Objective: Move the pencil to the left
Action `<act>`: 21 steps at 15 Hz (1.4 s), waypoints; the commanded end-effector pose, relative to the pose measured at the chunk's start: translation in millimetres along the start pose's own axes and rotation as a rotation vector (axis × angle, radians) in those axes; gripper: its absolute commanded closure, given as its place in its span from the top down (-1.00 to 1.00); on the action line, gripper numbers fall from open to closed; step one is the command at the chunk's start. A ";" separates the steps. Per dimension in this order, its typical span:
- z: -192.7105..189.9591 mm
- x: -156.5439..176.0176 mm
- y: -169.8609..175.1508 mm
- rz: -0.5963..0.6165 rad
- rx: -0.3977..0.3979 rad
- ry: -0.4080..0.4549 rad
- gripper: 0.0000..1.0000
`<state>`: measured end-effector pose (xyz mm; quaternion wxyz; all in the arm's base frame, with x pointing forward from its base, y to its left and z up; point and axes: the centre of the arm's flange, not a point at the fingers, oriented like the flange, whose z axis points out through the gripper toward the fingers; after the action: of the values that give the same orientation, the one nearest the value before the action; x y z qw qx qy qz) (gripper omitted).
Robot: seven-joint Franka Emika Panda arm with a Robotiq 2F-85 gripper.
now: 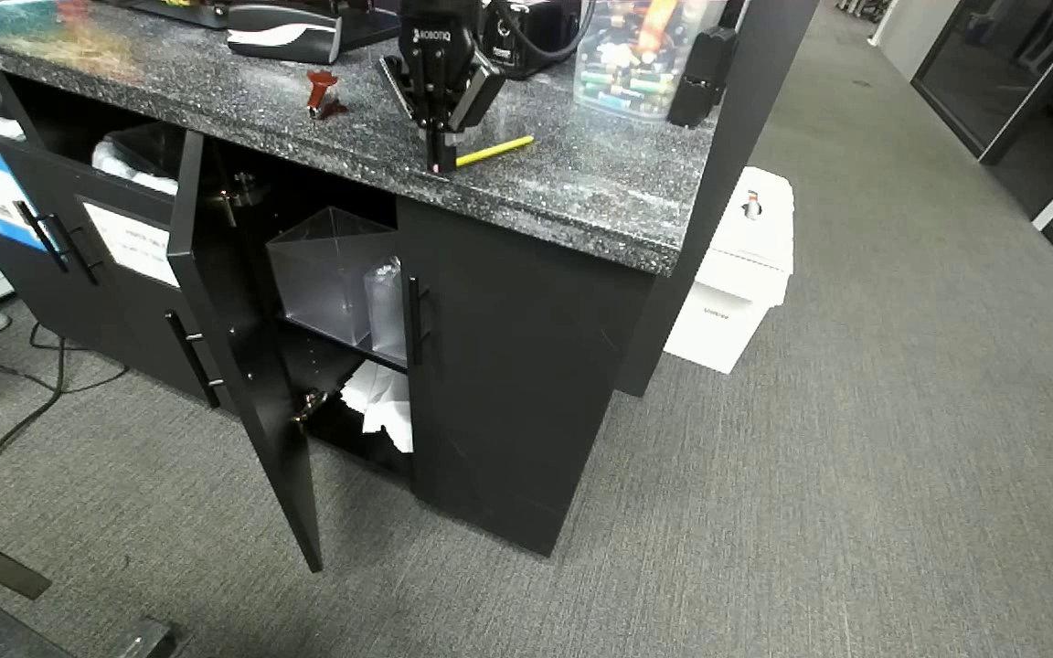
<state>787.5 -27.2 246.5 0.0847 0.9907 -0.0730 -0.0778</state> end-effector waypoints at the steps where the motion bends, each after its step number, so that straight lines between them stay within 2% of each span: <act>1: -15.9 72.7 -8.1 -0.034 -0.001 -0.023 -0.96; 4: -15.1 72.9 -6.6 -0.039 -0.011 -0.032 -0.96; 5: -15.0 72.7 -7.1 -0.043 -0.009 -0.040 -0.32; 7: -14.2 71.1 -7.7 -0.054 -0.006 -0.064 -0.17; 11: -13.6 64.7 -7.5 -0.059 -0.004 -0.121 0.43; 15: -17.9 50.7 4.3 -0.031 0.008 -0.256 0.97; 19: -29.2 23.1 44.9 0.052 0.026 -0.433 1.00; 20: 3.9 -44.6 33.0 0.005 -0.015 -0.358 1.00; 21: 0.1 -48.5 43.0 0.020 -0.011 -0.384 1.00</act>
<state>734.3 -62.0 261.3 0.0750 0.9562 -0.0979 -0.2653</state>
